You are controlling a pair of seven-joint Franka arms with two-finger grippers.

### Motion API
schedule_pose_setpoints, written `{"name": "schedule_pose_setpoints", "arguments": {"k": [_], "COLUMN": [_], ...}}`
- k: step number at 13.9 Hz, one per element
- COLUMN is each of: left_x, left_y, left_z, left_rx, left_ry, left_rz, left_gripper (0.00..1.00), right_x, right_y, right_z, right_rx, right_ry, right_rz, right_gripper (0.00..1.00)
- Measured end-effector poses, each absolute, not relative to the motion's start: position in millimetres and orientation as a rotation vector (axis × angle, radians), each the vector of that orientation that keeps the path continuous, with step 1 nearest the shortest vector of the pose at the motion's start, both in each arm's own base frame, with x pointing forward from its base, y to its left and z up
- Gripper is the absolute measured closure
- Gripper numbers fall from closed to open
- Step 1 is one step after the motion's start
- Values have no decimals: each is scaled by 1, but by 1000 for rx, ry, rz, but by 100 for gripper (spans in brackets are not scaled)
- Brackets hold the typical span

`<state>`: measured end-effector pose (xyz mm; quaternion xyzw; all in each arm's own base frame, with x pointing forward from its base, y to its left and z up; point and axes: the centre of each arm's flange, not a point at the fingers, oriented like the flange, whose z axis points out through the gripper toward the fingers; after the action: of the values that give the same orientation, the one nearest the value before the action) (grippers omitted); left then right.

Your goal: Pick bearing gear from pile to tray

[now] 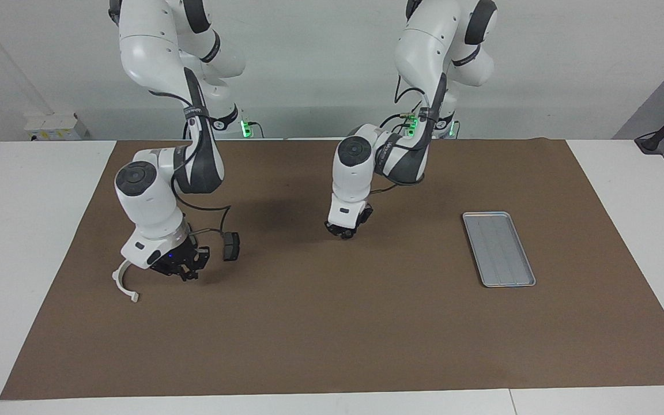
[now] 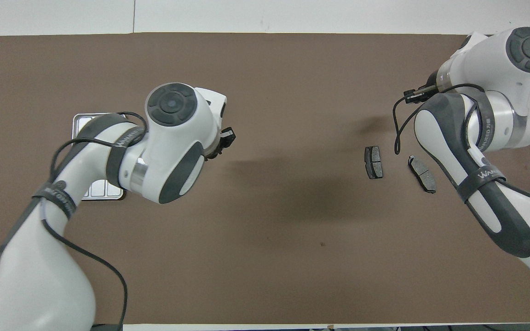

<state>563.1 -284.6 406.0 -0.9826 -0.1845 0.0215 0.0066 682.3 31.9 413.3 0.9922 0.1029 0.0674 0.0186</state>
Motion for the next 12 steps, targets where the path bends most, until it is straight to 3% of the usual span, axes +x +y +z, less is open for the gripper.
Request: {"name": "schedule_pose_setpoints", "arguments": {"k": [3,6,12], "left_x": [576,588,568], "left_y": [-189,-104,-41], "left_z": [423,403,364], "left_rx": [-3084,-3117,-3142], "left_ry": [-422,-264,-134], "left_rz": [142,156,138], "left_gripper": [65,65,65], "right_x": [680,658,566], "right_y": [101,213,393], "right_z": [449,473,462], "right_rx": [3108,3132,3148], "right_ry": [222,90,-25], "right_rz": [178,176,113], "right_gripper": [76,76,76]}}
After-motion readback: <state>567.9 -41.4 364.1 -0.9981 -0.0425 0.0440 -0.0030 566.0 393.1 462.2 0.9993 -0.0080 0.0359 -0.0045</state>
